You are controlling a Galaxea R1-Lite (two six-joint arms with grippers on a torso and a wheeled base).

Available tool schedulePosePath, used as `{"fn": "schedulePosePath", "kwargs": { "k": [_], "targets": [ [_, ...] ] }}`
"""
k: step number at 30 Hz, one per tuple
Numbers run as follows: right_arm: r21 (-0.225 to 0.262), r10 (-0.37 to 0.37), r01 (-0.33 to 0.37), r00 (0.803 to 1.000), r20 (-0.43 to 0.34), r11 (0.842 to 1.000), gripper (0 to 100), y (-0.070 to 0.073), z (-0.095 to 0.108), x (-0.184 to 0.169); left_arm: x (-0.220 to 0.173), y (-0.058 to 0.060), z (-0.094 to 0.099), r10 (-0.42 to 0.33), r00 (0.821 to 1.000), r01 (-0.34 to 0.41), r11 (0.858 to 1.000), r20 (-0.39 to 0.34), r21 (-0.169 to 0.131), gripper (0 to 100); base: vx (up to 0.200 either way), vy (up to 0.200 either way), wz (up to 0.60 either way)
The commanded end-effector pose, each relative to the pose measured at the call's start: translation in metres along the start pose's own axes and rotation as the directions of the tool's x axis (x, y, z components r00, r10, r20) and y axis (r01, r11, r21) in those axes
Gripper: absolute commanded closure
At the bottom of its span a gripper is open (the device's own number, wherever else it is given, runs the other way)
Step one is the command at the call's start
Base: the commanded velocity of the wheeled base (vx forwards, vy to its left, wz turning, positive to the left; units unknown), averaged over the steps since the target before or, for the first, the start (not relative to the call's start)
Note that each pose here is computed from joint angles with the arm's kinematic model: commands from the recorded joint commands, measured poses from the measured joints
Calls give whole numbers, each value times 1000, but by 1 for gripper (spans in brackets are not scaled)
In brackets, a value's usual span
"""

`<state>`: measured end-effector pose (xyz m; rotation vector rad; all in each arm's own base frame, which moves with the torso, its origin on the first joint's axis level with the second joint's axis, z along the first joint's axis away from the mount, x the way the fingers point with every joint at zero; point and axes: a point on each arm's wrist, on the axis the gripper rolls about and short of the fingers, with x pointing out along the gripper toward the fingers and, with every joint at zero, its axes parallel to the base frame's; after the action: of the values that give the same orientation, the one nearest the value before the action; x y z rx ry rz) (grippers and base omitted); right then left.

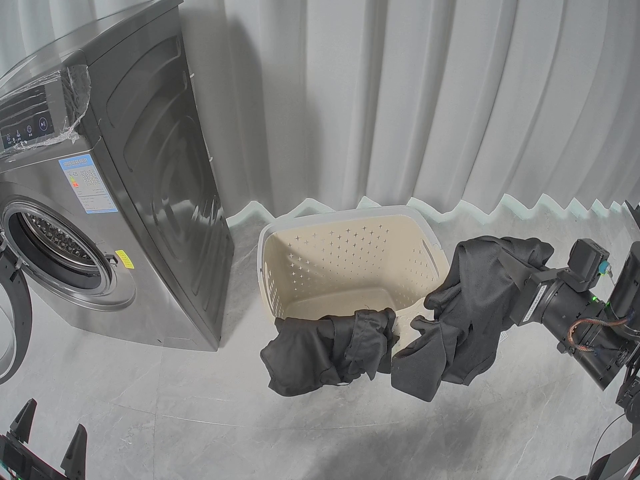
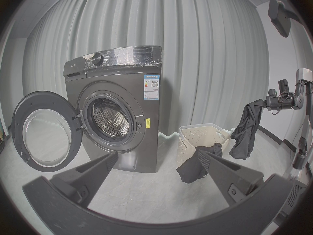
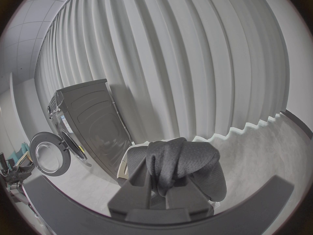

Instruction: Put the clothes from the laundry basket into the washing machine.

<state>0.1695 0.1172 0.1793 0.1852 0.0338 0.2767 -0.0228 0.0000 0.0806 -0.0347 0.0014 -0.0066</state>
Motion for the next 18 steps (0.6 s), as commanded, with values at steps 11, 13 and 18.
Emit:
{"fn": "schedulePosePath", "kwargs": {
  "k": [11,13,18],
  "targets": [
    [-3,9,-9,1000,-14,1000,100,0,-4,-3,0,0,-4,-1,1000,1,1000,3,-2,0,0,200,0],
    [-3,9,-9,1000,-14,1000,100,0,-4,-3,0,0,-4,-1,1000,1,1000,3,-1,0,0,200,0],
    [-1,10,-10,1000,-9,1000,100,0,-3,-4,0,0,-4,-1,1000,1,1000,3,-1,0,0,200,0]
  ]
}}
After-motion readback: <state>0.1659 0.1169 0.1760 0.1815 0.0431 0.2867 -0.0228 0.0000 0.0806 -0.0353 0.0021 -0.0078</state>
